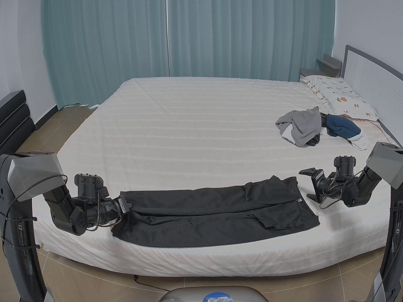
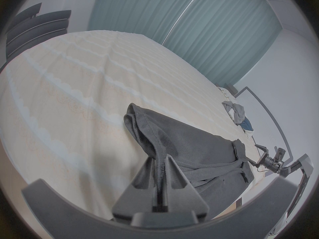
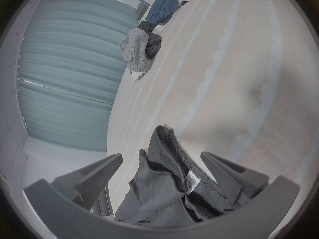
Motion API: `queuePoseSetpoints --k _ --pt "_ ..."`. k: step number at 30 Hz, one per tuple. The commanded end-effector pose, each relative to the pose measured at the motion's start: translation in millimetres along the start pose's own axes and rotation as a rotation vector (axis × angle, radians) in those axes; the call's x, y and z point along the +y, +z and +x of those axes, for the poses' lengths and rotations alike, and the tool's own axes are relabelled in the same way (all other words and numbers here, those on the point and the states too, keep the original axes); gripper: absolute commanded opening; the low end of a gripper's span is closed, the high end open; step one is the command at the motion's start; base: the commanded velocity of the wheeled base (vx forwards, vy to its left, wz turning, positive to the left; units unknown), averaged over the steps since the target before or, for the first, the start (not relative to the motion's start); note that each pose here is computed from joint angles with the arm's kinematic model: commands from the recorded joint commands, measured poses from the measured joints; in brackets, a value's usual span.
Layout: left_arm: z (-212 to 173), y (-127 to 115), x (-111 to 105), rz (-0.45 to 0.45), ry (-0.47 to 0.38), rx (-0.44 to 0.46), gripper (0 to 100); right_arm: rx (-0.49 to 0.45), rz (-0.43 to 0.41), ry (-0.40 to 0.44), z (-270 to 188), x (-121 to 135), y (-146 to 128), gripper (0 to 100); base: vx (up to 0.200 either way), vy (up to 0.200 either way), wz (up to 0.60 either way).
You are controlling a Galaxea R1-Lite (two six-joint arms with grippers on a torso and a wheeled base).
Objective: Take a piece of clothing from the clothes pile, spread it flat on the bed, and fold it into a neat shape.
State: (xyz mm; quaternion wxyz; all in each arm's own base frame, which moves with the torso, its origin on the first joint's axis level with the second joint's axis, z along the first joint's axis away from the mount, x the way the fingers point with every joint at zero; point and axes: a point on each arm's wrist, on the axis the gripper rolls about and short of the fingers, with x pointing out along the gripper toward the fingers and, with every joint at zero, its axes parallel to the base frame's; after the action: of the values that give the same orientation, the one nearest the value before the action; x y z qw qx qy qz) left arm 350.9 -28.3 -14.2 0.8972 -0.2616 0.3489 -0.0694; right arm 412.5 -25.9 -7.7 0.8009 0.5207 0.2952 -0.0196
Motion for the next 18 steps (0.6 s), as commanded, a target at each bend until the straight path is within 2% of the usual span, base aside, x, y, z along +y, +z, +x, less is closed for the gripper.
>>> queuePoseSetpoints --k 1,4,14,18 --pt "-1.7 4.1 -4.2 -0.054 -0.014 -0.019 0 0.0 0.0 0.001 0.0 0.0 0.0 100 0.0 0.0 0.0" --pt "-4.0 6.4 -7.5 -0.064 -0.024 -0.028 0 0.0 0.0 0.001 0.4 -0.2 0.1 100 0.0 0.0 0.0" --pt "-12.2 8.7 -19.5 -0.05 -0.045 -0.036 0 0.0 0.001 0.002 0.0 0.2 0.1 100 0.0 -0.2 0.0" --pt "-20.1 17.6 -29.6 -0.083 -0.064 -0.073 0 0.0 0.001 0.002 0.0 0.2 0.1 100 0.0 -0.2 0.0"
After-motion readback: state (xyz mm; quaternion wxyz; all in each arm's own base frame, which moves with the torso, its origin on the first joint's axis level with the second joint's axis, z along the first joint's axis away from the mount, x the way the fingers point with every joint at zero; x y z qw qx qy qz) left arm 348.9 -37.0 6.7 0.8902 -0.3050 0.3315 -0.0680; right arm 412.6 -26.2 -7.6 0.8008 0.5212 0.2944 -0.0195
